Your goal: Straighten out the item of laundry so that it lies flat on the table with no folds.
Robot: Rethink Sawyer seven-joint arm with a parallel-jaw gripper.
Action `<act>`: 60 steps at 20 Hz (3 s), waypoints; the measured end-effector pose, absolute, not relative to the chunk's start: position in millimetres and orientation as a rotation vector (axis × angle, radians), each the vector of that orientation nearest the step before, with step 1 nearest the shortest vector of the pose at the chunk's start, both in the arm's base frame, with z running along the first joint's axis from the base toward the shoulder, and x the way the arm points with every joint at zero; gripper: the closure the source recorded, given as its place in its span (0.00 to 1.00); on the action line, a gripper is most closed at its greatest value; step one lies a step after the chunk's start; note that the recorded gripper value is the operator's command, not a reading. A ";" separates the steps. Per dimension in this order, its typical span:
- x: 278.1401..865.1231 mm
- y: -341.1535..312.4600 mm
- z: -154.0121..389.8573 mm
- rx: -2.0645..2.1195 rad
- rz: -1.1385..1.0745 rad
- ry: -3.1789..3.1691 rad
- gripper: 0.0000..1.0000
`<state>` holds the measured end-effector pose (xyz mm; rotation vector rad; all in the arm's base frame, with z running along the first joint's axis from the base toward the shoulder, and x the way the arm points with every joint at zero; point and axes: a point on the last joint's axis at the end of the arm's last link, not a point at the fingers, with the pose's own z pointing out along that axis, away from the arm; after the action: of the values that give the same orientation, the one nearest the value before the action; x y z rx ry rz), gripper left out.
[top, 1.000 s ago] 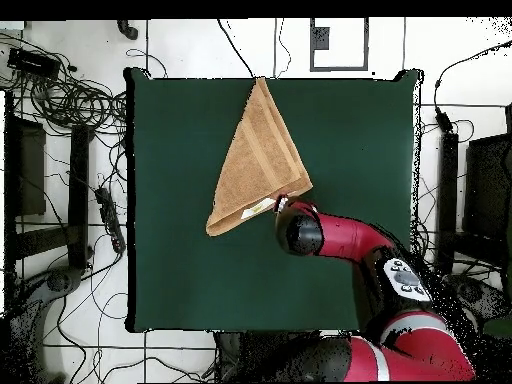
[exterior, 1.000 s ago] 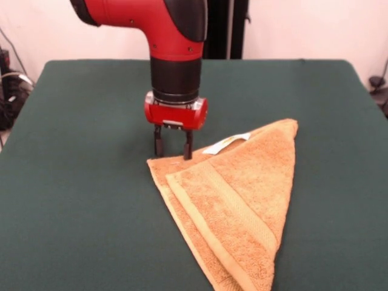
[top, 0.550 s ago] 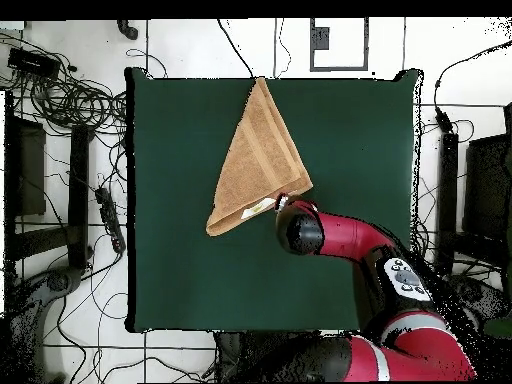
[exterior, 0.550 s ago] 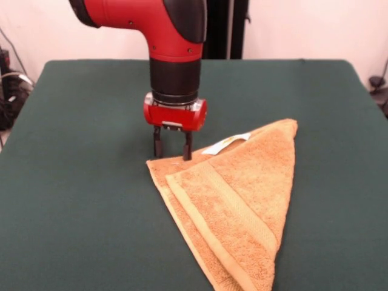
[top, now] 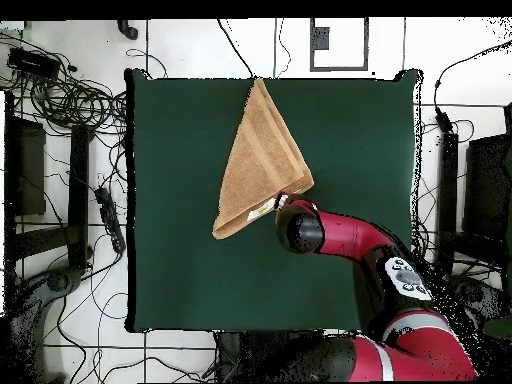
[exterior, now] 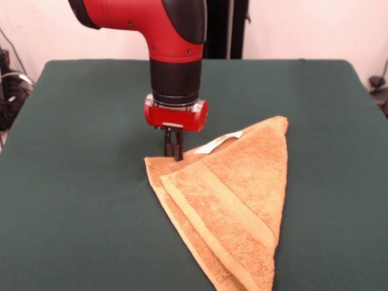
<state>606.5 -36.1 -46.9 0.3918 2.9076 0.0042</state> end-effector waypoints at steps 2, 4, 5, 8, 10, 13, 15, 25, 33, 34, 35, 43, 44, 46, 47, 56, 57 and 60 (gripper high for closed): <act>606.7 -36.4 -47.1 0.394 0.005 2.907 1.00; 606.7 -36.3 -47.1 0.396 0.005 2.907 1.00; 606.8 -36.3 -47.1 0.397 0.005 2.907 1.00; 606.8 -36.1 -47.0 0.399 0.003 2.907 1.00; 606.8 -35.9 -46.9 0.399 0.001 2.907 1.00; 605.6 -36.7 -45.5 0.397 -0.016 2.909 1.00; 603.1 -38.3 -43.9 0.393 -0.031 2.911 1.00; 567.5 -55.1 -25.4 0.456 -0.028 2.886 1.00; 487.0 -77.4 -38.3 0.616 -0.008 2.955 1.00; 480.6 -78.8 -39.5 0.632 -0.003 2.959 1.00; 478.5 -79.3 -39.8 0.637 -0.002 2.959 1.00; 477.8 -65.8 -41.7 0.596 0.003 2.908 0.00; 478.5 -62.6 -41.5 0.584 0.001 2.908 0.00; 478.6 -57.8 -41.0 0.561 -0.010 2.912 0.00; 478.1 -56.6 -40.9 0.552 -0.018 2.915 0.00; 490.9 -44.0 -26.5 0.499 -0.042 2.898 0.00; 494.4 -41.9 -22.3 0.497 -0.044 2.896 0.00; 511.7 -32.7 0.4 0.494 -0.056 2.897 0.00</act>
<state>511.7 -32.7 0.4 0.4938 2.8966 -0.0562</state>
